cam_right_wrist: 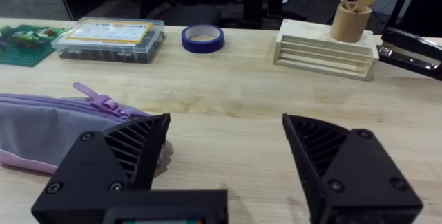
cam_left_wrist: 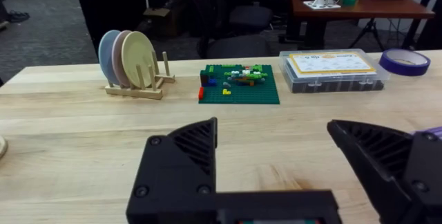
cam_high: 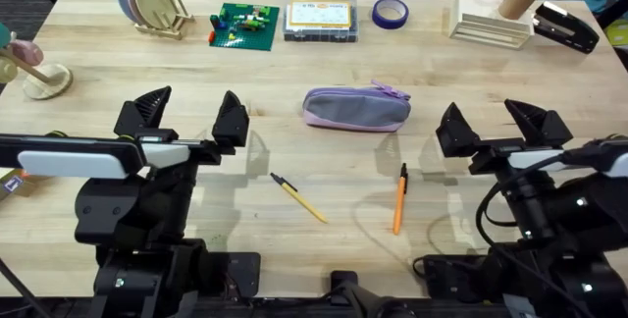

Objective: Unzip the bag, pick up the pens from the table one at a time and place them inside, then zip the bag closed.

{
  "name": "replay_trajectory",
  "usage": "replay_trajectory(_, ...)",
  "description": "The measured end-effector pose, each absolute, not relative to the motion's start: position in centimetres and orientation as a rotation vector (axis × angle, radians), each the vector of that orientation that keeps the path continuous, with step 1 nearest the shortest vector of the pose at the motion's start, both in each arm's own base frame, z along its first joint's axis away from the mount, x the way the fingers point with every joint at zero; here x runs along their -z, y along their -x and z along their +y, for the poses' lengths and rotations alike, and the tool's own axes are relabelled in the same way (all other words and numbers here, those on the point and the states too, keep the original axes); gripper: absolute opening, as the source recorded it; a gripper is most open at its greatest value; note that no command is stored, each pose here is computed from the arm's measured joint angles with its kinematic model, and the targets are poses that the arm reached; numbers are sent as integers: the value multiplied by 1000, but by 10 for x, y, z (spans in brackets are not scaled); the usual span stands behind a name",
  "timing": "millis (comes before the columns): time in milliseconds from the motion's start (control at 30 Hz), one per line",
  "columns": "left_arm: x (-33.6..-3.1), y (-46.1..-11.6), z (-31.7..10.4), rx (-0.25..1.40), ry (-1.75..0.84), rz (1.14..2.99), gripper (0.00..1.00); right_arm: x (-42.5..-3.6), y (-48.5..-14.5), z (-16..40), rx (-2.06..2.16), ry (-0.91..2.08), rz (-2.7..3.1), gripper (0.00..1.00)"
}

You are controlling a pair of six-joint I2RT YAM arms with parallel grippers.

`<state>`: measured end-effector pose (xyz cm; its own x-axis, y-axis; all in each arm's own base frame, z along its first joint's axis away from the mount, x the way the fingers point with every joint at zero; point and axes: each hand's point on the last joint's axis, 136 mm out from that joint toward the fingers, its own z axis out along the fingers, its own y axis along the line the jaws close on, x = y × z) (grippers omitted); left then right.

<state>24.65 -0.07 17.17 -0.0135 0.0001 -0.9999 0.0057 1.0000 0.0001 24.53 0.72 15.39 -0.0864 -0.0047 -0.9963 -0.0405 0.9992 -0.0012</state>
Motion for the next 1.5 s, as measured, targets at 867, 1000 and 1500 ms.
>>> replay_trajectory(867, -171, -246, 0, 1, 2, 1586, 991, -147, -237, 6, -56, -6, 1759, 998)
replay_trajectory(1000, -174, -245, -1, 17, 1, 1603, 992, -135, -218, 6, -66, -25, 1912, 998)
replay_trajectory(1500, -285, -208, -10, 63, -32, 1665, 992, -246, -199, 6, -47, 2, 1981, 998)
